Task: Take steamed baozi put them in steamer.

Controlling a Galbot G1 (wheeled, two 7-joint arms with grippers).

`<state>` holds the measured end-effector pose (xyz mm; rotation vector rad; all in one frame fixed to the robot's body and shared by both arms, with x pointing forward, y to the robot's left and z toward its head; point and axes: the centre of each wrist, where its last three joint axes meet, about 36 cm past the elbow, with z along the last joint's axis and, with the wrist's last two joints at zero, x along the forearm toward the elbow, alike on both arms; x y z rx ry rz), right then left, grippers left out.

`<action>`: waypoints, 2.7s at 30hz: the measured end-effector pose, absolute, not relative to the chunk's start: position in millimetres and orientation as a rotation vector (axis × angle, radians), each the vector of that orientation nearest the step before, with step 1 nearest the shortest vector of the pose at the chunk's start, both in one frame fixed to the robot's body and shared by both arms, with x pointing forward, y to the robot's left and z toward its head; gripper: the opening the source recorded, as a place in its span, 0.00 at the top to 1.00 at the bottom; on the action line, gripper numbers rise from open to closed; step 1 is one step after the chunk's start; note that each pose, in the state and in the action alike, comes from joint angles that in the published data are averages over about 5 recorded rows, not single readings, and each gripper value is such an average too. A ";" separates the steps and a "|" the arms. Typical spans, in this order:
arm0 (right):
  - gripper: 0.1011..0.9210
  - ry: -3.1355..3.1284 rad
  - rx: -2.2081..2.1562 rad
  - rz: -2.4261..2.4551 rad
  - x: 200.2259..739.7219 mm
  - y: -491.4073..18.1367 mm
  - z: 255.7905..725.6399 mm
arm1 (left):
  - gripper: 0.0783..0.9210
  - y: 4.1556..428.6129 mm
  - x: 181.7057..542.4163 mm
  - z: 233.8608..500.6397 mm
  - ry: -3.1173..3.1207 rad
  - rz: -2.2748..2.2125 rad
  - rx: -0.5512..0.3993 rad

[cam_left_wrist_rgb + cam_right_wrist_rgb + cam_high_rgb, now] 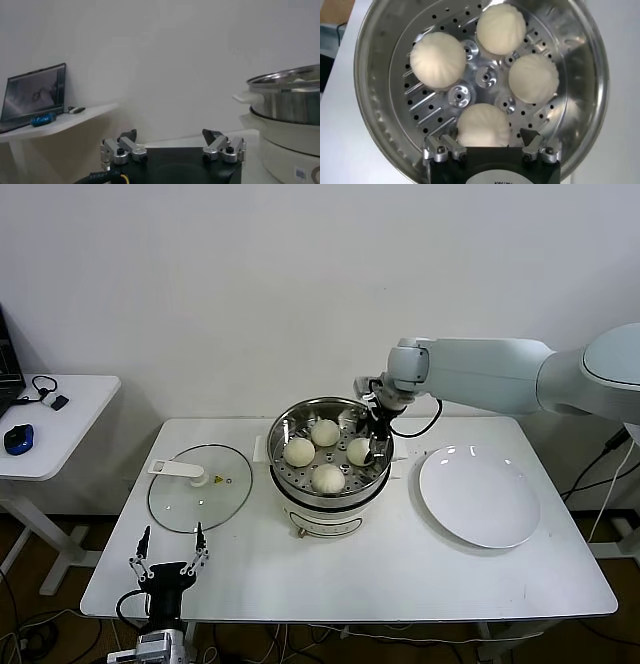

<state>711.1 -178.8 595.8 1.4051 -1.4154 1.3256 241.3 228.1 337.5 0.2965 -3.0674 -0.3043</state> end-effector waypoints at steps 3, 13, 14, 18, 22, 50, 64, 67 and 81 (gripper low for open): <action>0.12 -1.440 1.399 1.316 711.7 -181.7 605.4 | 0.12 228.2 240.5 339.1 -3.070 -0.304 0.297; 0.12 -1.544 1.380 1.269 702.9 -209.4 654.4 | 0.12 225.1 235.5 342.5 -3.071 -0.304 0.282; 0.12 -1.556 1.378 1.264 700.4 -213.2 659.6 | 0.12 224.6 235.0 343.0 -3.071 -0.303 0.279; 0.12 -1.621 1.366 1.245 687.5 -228.3 678.1 | 0.12 223.1 233.1 345.6 -3.074 -0.303 0.272; 0.12 -1.728 1.335 1.228 668.7 -244.1 681.8 | 0.12 222.3 231.3 348.1 -3.077 -0.306 0.266; 0.12 -3.060 1.065 0.524 472.0 -234.4 555.3 | 0.12 225.2 220.4 353.6 -3.076 -0.394 0.217; 0.12 -3.397 0.375 -0.059 366.3 -257.1 432.4 | 0.12 225.6 215.8 348.2 -3.068 -0.426 0.207; 0.12 -3.382 0.239 -0.100 334.1 -255.4 405.4 | 0.12 225.9 214.5 347.7 -3.068 -0.429 0.208; 0.12 -3.357 -0.070 -0.136 241.0 -231.0 355.0 | 0.12 228.0 217.1 349.9 -3.091 -0.440 0.230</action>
